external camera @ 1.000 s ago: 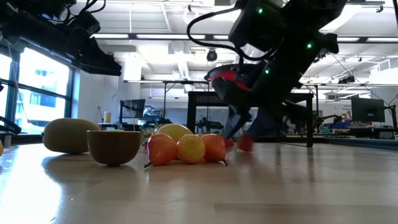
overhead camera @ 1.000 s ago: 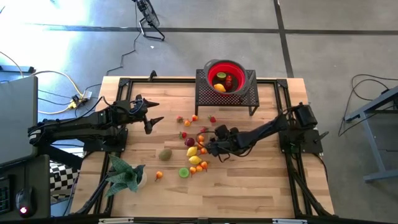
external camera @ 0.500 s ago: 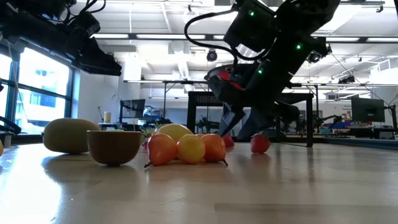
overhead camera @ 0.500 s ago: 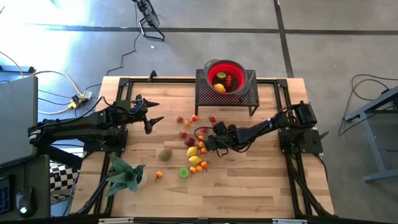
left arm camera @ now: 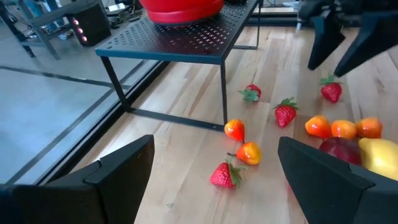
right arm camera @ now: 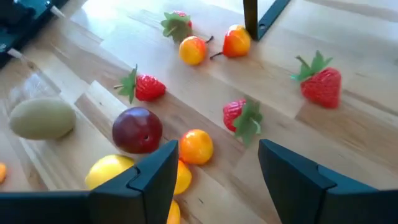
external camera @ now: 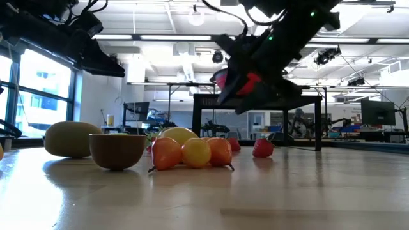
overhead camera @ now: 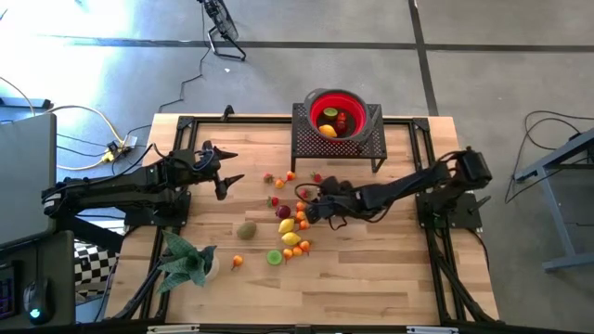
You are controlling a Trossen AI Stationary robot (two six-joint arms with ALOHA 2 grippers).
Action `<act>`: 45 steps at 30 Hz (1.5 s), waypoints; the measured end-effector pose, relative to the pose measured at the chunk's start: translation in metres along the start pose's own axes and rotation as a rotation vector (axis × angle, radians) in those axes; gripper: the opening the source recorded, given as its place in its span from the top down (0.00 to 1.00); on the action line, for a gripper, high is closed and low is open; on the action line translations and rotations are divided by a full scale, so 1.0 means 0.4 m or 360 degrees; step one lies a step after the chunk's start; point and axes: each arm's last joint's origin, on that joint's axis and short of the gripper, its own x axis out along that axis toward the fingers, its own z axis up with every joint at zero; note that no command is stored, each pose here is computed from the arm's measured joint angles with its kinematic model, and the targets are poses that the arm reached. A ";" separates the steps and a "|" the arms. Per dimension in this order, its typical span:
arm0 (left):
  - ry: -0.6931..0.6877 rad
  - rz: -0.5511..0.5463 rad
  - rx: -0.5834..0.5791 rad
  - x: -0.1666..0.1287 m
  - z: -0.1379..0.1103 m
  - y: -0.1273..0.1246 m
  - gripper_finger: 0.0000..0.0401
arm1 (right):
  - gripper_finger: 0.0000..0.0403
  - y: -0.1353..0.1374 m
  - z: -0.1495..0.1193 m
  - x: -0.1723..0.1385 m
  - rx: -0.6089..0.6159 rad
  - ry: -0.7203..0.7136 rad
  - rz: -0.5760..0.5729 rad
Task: Pick & Place Fruit
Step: Put the strawberry into the strainer on the shelf
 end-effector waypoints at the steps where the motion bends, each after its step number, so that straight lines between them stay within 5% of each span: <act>1: 0.0000 0.0000 0.0001 0.000 0.000 0.000 0.16 | 0.47 0.000 0.004 -0.010 -0.0009 0.0005 0.0009; 9: 0.0001 0.0000 0.0001 0.000 0.000 0.000 0.16 | 0.47 -0.022 0.006 -0.073 0.0067 0.0332 0.0016; 17: 0.0001 0.0000 0.0001 0.000 0.000 0.000 0.16 | 0.47 -0.068 -0.022 -0.086 0.0038 0.0610 -0.0242; 45: 0.0002 0.0005 0.0000 0.000 0.000 0.000 0.16 | 0.47 -0.069 -0.046 -0.032 -0.0040 0.0544 -0.0319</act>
